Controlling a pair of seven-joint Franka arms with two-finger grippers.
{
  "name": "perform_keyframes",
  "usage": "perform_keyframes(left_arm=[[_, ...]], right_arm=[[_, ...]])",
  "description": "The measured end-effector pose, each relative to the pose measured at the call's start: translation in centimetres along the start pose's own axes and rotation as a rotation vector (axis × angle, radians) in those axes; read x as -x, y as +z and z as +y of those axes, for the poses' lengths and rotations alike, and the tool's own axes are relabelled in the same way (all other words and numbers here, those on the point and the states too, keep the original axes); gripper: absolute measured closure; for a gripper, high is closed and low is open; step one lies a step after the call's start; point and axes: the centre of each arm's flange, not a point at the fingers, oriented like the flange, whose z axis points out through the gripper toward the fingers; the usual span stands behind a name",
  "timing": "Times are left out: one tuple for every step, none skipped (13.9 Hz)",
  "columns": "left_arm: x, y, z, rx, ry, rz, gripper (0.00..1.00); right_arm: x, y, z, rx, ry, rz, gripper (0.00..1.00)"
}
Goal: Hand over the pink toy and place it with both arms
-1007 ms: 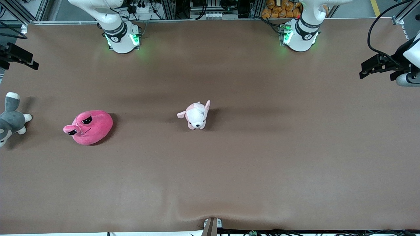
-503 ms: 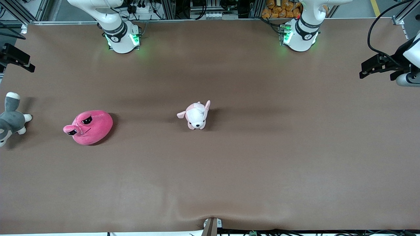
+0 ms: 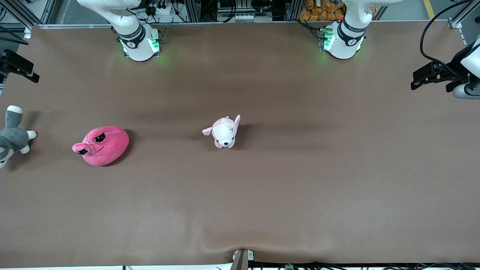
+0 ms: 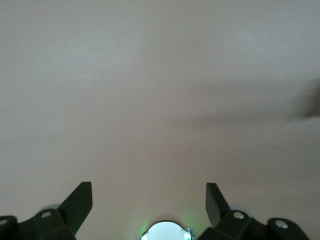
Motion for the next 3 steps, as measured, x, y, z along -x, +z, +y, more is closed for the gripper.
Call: perform_keyframes(left_arm=[[0.00,0.00,-0.01,0.000,0.000,0.000,0.00],[0.00,0.00,-0.01,0.000,0.000,0.000,0.00],[0.00,0.00,-0.01,0.000,0.000,0.000,0.00]], right_arm=[[0.00,-0.14,-0.11,0.000,-0.002,0.004,0.00],[-0.01,-0.19,-0.22,0.001,-0.004,0.005,0.00],[-0.02,-0.20,-0.28,0.001,-0.006,0.005,0.00]])
